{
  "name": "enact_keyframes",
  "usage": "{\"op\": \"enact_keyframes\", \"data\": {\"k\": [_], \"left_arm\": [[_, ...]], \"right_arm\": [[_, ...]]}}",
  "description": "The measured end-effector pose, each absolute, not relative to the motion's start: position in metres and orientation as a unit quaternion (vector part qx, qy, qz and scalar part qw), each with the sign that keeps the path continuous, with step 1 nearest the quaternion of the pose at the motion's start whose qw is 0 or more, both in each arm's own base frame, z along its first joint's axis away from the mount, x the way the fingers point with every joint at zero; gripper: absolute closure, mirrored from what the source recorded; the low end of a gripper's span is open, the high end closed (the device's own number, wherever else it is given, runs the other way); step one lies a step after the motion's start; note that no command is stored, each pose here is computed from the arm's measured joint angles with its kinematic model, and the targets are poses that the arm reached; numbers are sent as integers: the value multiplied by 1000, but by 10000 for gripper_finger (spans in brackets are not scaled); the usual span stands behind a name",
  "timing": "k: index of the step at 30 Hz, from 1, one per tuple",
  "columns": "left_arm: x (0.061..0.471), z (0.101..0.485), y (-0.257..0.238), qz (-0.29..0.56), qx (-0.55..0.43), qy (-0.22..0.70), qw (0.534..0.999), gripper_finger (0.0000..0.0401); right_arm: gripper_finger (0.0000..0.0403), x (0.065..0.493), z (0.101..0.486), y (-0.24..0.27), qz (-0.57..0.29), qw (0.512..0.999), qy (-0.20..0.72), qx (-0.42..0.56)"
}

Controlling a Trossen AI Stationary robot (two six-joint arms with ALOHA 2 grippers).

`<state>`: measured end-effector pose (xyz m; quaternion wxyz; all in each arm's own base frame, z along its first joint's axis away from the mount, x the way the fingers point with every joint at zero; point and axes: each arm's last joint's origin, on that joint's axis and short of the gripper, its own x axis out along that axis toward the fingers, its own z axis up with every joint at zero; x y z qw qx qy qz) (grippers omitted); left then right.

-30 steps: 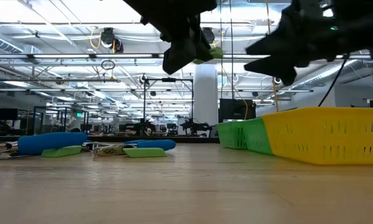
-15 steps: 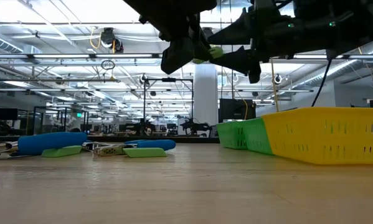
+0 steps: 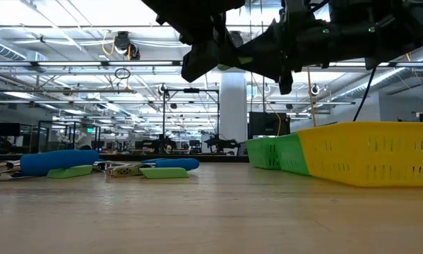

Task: Pick & Place School Supplies
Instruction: Put the top right green eraser into the bottom green bin

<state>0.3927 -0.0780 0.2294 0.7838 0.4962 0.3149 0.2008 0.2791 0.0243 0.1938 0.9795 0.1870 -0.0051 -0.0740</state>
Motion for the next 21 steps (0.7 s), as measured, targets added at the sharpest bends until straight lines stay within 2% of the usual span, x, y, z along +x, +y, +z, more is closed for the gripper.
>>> {"op": "enact_keyframes", "data": {"k": [10,17,21], "left_arm": [[390,227,-82,200,487,320,788,322],[389,227,-85,199,467,317,801,316],[389,226,-85,221,395,300,840,290]], "right_arm": [[355,279,194,22,-58,981,-2,188],[371,279,193,23,-53,984,0,167],[372,279,193,23,-52,988,4,143]]}}
